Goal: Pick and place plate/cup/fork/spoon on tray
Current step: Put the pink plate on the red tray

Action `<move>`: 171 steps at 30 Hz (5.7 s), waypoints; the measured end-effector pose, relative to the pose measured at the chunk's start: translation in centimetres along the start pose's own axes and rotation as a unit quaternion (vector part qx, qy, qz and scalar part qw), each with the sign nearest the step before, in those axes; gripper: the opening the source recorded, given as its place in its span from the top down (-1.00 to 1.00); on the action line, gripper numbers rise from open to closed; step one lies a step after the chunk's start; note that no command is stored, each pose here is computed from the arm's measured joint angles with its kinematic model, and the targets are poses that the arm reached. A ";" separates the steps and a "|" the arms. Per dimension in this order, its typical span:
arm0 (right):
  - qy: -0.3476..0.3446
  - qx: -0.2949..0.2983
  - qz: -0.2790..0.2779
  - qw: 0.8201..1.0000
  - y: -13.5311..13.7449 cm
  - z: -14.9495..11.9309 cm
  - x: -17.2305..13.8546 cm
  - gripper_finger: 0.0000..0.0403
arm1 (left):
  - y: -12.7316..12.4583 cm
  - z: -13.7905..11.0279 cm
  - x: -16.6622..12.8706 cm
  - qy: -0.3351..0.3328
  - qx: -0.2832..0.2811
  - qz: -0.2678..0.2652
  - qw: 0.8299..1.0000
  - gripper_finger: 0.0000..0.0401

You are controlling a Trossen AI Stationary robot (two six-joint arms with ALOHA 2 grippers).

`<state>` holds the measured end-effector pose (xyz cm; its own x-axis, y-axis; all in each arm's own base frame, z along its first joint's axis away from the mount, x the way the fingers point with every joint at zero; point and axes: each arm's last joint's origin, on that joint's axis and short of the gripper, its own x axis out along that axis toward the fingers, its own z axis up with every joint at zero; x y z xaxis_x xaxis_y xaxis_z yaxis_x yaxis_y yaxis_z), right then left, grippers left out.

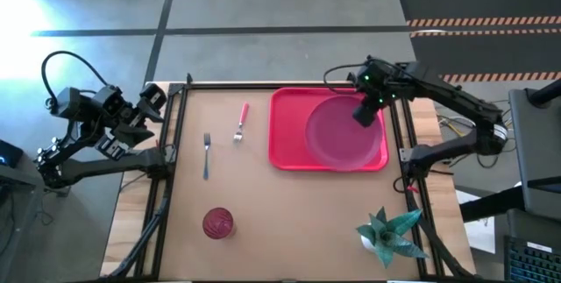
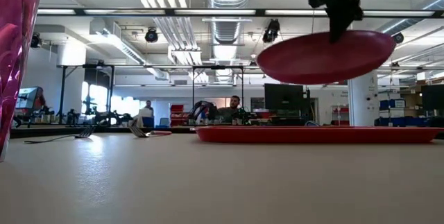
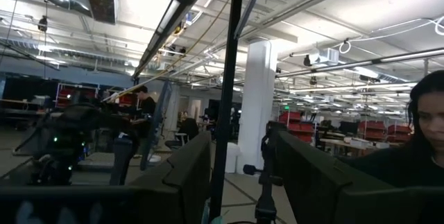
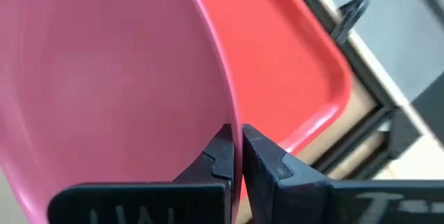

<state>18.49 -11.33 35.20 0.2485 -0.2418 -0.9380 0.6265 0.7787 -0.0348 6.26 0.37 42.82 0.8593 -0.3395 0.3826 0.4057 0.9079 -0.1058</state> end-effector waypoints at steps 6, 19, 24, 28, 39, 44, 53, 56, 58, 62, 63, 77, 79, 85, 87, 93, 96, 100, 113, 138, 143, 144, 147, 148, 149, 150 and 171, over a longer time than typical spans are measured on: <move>0.007 0.023 0.006 1.000 -1.1 -1.4 3.3 0.96 | 0.0 0.0 0.0 0.000 0.000 0.000 1.000 0.27; 0.044 0.073 -0.022 0.996 -4.8 -4.2 7.4 0.96 | 0.0 0.0 0.0 0.000 -0.001 0.000 1.000 0.27; 0.066 0.079 -0.015 0.995 -5.4 -4.9 9.1 0.96 | 0.0 0.0 0.0 0.000 -0.001 0.000 1.000 0.27; 0.061 0.083 0.009 0.995 -5.5 -5.3 10.1 0.96 | 0.0 0.0 0.0 0.000 -0.001 0.000 1.000 0.27; 0.073 0.080 0.016 0.994 -6.0 -6.2 11.2 0.96 | 0.0 0.0 0.0 0.000 -0.001 0.000 1.000 0.27; 0.069 0.078 0.013 0.994 -6.0 -6.1 11.3 0.92 | 0.0 0.0 0.0 0.000 -0.001 0.000 1.000 0.27; 0.063 0.077 0.003 0.995 -6.1 -6.0 11.3 0.64 | 0.0 0.0 0.0 0.000 -0.001 0.000 1.000 0.27; 0.061 0.076 0.003 0.995 -6.1 -5.9 11.3 0.54 | 0.0 0.0 0.0 0.000 -0.001 0.000 1.000 0.27; 0.056 0.077 0.002 0.995 -6.1 -5.9 11.3 0.48 | 0.0 0.0 0.0 0.000 -0.001 0.000 1.000 0.27; 0.026 0.098 0.035 0.994 -6.0 -4.9 10.5 0.43 | 0.0 -0.1 0.0 0.003 -0.002 0.001 1.000 0.27; 0.012 0.099 0.059 0.993 -5.8 -4.4 10.1 0.43 | 0.1 -0.2 0.0 0.007 -0.005 0.003 1.000 0.27; -0.252 -0.018 0.318 0.914 -0.5 3.4 -1.8 0.55 | 1.4 -1.5 0.8 0.057 -0.048 0.032 0.997 0.27; -0.269 -0.041 0.331 0.904 0.6 3.7 -3.1 0.57 | 1.6 -1.6 1.0 0.061 -0.050 0.034 0.996 0.27; -0.278 -0.072 0.346 0.893 3.5 3.5 -4.8 0.55 | 2.7 -2.2 1.9 0.075 -0.065 0.051 0.994 0.27; -0.280 -0.084 0.349 0.890 4.4 3.4 -4.8 0.53 | 3.1 -2.5 2.2 0.081 -0.070 0.054 0.993 0.27; -0.259 -0.098 0.369 0.887 6.9 3.6 -3.7 0.50 | 3.2 -2.3 2.3 0.080 -0.070 0.054 0.993 0.27; -0.248 -0.104 0.367 0.890 7.6 4.2 -2.8 0.51 | 2.9 -2.1 2.2 0.075 -0.064 0.051 0.994 0.27; -0.238 -0.107 0.367 0.893 8.2 5.0 -1.6 0.54 | 2.9 -2.1 2.1 0.075 -0.062 0.056 0.994 0.27; -0.321 -0.209 0.395 0.835 10.0 6.4 -2.6 0.94 | 3.2 -2.8 1.8 0.106 -0.018 0.081 0.991 0.33; 0.163 -0.089 0.081 0.979 13.4 2.2 13.1 0.96 | 0.6 -1.6 -0.5 0.082 0.064 0.069 0.992 0.49; 0.186 -0.095 0.072 0.975 13.9 2.3 15.3 0.96 | 0.0 -1.3 -1.0 0.072 0.069 0.067 0.993 0.49; 0.185 -0.096 0.072 0.975 14.0 2.3 15.6 0.96 | -0.1 -1.3 -1.1 0.070 0.071 0.066 0.993 0.49; 0.181 -0.102 0.074 0.975 14.3 2.5 16.2 0.96 | -0.3 -1.2 -1.3 0.066 0.074 0.065 0.993 0.49; 0.176 -0.102 0.077 0.976 14.4 2.5 16.2 0.96 | -0.4 -1.2 -1.4 0.065 0.074 0.064 0.993 0.49; 0.170 -0.103 0.079 0.977 14.6 2.6 16.2 0.96 | -0.4 -1.2 -1.4 0.064 0.075 0.064 0.993 0.49; 0.164 -0.105 0.082 0.977 14.7 2.6 16.2 0.96 | -0.4 -1.1 -1.5 0.063 0.076 0.064 0.993 0.49; 0.172 -0.106 0.045 0.978 14.4 0.7 18.4 0.96 | -0.5 -1.1 -1.5 0.062 0.075 0.063 0.993 0.49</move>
<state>32.58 -4.91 17.70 0.0101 0.0138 -0.9999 0.4364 0.8996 0.0168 5.09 0.17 41.25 0.9361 -0.2399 0.2571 0.2493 0.9684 -0.0040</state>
